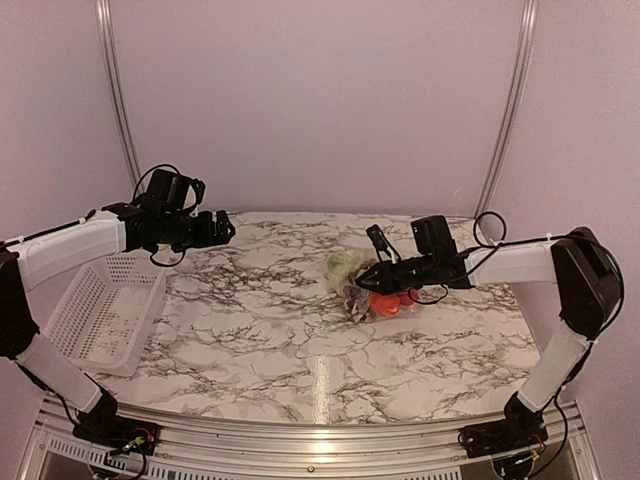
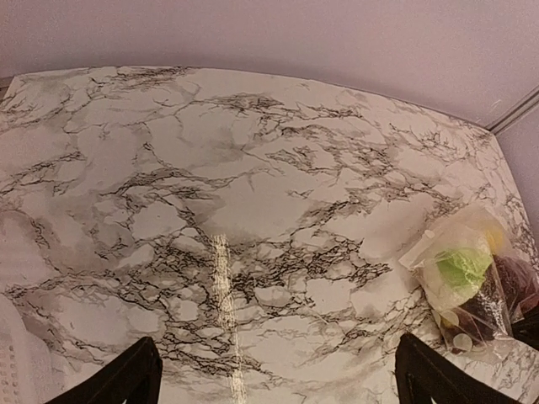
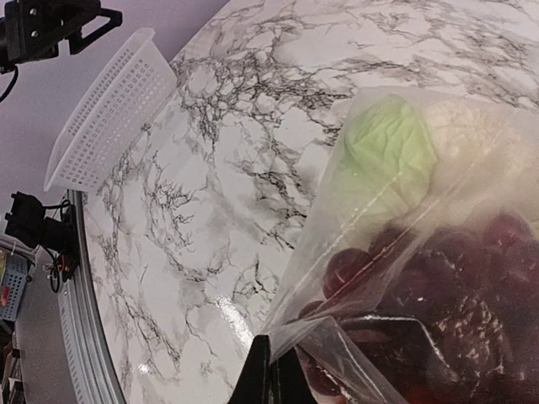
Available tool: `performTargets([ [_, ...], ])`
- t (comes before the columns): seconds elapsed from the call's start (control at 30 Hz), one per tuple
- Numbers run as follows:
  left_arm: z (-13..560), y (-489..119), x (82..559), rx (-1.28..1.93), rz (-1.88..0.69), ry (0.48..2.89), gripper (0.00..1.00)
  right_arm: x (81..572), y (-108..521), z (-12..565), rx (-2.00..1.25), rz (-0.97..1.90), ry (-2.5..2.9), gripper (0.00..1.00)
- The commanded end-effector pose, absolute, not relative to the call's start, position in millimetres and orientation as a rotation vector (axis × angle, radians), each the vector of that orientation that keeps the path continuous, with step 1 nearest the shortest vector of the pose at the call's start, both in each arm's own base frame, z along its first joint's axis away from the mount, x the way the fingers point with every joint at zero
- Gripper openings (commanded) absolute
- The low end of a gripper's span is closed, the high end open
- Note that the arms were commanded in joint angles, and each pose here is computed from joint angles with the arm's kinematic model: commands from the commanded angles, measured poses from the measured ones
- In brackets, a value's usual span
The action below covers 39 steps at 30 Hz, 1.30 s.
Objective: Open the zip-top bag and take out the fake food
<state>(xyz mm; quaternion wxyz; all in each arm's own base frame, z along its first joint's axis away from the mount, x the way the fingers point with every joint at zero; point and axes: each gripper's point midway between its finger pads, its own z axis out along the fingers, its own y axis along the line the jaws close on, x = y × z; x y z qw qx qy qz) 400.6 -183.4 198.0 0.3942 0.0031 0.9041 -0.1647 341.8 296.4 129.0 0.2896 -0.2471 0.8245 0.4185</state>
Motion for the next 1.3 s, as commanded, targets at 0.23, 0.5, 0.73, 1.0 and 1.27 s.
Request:
performTargets([
  [0.23, 182, -215, 392, 0.136, -0.599, 2.320, 0.99, 237, 361, 113, -1.034, 1.226, 2.149, 0.00],
  [0.5, 154, -258, 366, 0.299, -0.871, 2.366, 0.99, 225, 319, 63, -0.912, 1.069, 2.355, 0.00],
  [0.73, 148, -295, 348, 0.402, -1.043, 2.326, 0.96, 210, 297, 28, -0.848, 1.033, 2.466, 0.00],
  [1.0, 145, -337, 342, 0.455, -1.213, 2.300, 0.79, 204, 294, 13, -0.838, 1.052, 2.497, 0.00],
  [1.27, 149, -367, 342, 0.489, -1.325, 2.249, 0.58, 201, 292, 9, -0.839, 1.056, 2.502, 0.00],
])
